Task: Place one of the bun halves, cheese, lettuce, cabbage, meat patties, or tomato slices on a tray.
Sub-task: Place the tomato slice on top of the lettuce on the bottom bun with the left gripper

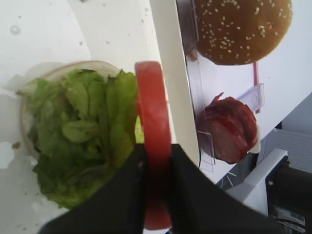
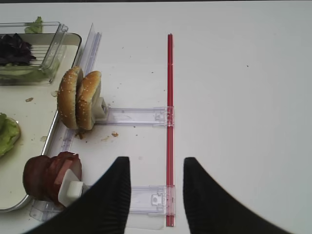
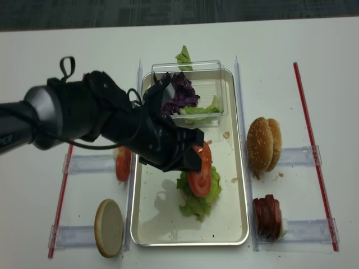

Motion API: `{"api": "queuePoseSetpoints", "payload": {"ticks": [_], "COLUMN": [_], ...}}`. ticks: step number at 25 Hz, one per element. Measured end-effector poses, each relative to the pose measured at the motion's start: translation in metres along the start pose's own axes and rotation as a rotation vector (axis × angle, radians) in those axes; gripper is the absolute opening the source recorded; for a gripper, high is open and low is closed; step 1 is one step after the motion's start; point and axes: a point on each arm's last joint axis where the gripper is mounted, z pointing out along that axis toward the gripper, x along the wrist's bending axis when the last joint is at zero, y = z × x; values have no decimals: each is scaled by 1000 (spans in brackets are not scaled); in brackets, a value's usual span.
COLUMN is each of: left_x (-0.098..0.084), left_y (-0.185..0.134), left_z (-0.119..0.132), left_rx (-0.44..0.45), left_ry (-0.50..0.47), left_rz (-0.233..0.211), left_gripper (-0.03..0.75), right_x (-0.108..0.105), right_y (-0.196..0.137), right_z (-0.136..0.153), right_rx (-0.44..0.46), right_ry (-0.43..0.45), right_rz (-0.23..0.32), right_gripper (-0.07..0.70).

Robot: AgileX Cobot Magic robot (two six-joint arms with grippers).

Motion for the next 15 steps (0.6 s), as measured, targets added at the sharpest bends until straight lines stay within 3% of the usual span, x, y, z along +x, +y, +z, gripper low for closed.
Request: {"api": "queuePoseSetpoints", "payload": {"ticks": [4, 11, 15], "left_x": [9, 9, 15], "left_y": [-3, -3, -6], "left_z": [-1, -1, 8], "left_rx": [-24, -29, 23], "left_ry": [-36, -46, -61], "left_rz": [4, 22, 6], "left_gripper": [69, 69, 68], "right_x": [0, 0, 0], "right_y": [0, 0, 0], "right_z": [0, 0, 0], "right_rx": [0, 0, 0], "right_ry": [0, 0, 0], "right_rz": [0, 0, 0], "right_gripper": [302, 302, 302]}}
